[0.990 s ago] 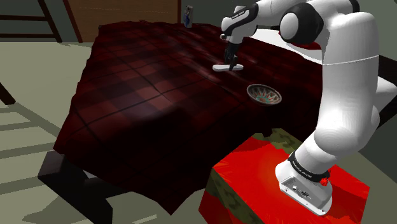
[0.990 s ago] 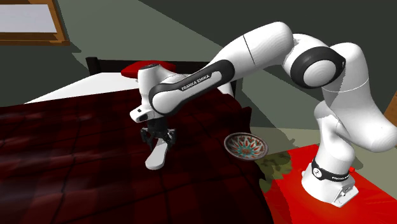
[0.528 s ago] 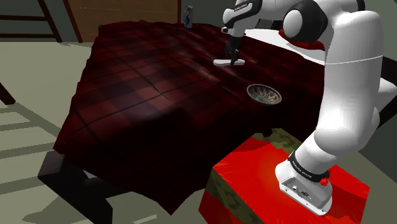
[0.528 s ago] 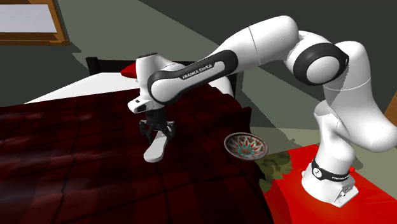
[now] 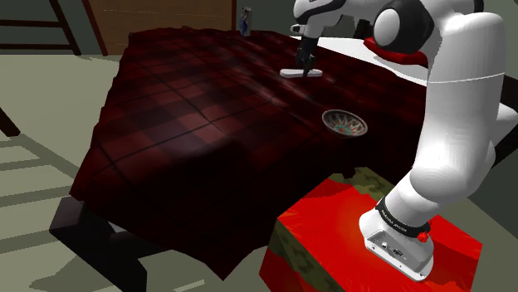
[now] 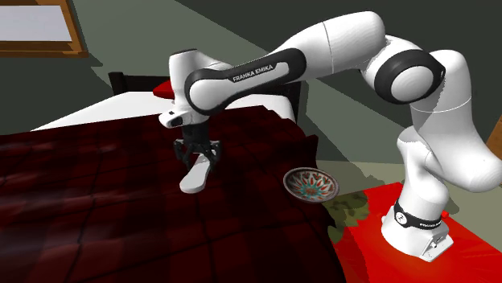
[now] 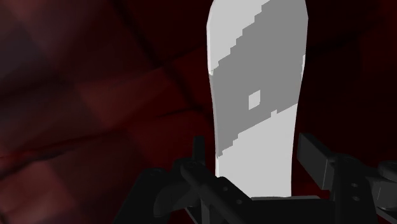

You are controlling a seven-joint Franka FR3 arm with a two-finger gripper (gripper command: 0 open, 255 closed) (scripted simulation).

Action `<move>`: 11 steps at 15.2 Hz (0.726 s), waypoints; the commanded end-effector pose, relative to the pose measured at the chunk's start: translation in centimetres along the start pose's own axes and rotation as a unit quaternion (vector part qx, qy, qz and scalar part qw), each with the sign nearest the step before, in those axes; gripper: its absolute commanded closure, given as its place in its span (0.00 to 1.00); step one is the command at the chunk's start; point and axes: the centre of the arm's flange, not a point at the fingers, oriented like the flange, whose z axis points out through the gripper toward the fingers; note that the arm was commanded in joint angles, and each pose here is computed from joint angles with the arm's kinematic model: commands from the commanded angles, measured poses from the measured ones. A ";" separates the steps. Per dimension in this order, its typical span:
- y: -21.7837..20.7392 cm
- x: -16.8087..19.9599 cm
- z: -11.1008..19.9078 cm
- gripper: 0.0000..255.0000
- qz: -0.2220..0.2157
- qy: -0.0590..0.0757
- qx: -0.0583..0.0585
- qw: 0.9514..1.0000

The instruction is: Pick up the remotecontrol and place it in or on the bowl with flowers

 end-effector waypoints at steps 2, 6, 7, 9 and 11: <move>0.0 0.0 -1.7 1.00 0.000 0.000 0.000 1.000; -0.1 0.0 -3.7 1.00 0.000 0.000 0.000 1.000; -1.4 -0.1 -3.7 1.00 0.000 0.000 0.000 1.000; -4.0 -0.4 -3.7 1.00 0.000 0.000 0.000 1.000; -6.6 -0.6 -3.7 1.00 0.000 0.000 0.000 1.000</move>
